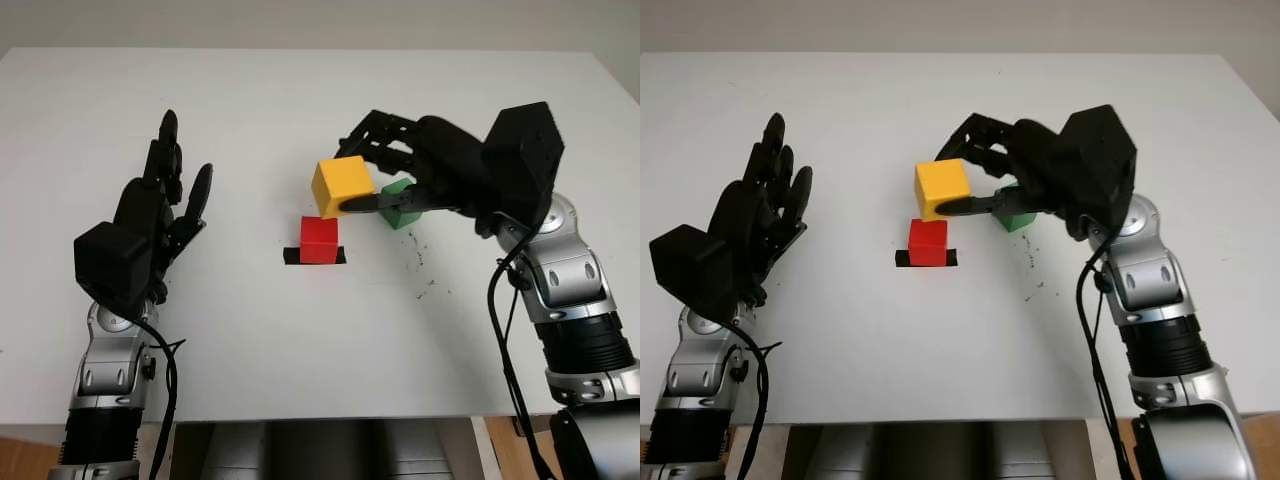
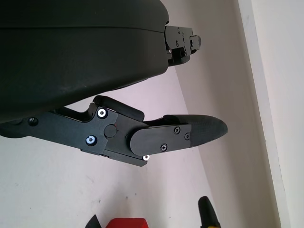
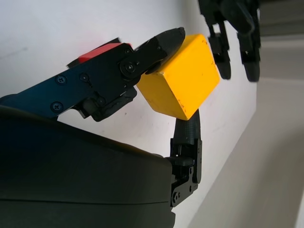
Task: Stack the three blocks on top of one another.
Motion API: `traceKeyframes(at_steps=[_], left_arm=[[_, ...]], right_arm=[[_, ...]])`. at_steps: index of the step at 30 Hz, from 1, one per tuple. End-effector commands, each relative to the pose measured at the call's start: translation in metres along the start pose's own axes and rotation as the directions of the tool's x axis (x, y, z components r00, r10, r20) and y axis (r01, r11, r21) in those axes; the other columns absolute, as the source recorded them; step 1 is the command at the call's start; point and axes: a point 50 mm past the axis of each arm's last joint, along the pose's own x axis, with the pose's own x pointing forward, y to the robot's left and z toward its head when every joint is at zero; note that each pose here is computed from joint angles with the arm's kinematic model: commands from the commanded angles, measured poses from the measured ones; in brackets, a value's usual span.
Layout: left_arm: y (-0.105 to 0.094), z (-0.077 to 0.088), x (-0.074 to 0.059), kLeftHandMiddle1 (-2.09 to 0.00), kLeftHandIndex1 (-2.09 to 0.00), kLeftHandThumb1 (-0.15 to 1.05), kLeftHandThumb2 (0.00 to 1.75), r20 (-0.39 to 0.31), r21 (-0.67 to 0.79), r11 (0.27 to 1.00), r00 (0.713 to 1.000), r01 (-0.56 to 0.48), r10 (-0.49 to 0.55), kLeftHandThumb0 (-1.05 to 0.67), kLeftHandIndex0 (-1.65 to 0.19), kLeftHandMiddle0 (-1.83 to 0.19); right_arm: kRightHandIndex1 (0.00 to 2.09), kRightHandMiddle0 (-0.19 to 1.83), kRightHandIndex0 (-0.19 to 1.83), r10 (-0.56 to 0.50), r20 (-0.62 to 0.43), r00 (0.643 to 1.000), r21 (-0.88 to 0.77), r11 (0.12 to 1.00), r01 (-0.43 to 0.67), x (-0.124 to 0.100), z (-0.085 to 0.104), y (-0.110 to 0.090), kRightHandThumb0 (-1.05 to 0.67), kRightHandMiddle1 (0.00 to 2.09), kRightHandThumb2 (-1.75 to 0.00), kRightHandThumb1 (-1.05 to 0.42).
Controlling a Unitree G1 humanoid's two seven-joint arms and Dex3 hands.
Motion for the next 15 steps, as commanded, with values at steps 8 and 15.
traceKeyframes(at_steps=[8, 15], left_arm=[[0.0, 0.002, -0.003, -0.06, -0.06, 1.05, 0.46, 0.004, -0.004, 1.0, 1.0, -0.019, 0.019, -0.67, 0.06, 0.09], [0.0, 0.002, -0.004, -0.05, -0.05, 1.05, 0.46, 0.001, -0.001, 1.0, 1.0, -0.014, 0.014, -0.68, 0.08, 0.11]], right_arm=[[0.03, 0.11, 0.18, -0.089, -0.05, 0.995, 0.188, 0.977, 0.097, 0.0, 0.003, 0.022, -0.45, 1.89, -0.06, -1.03], [0.04, 0.05, 0.19, -0.126, -0.051, 0.991, 0.205, 0.97, 0.134, -0.006, 0.0, 0.026, -0.41, 1.86, -0.06, -1.04]])
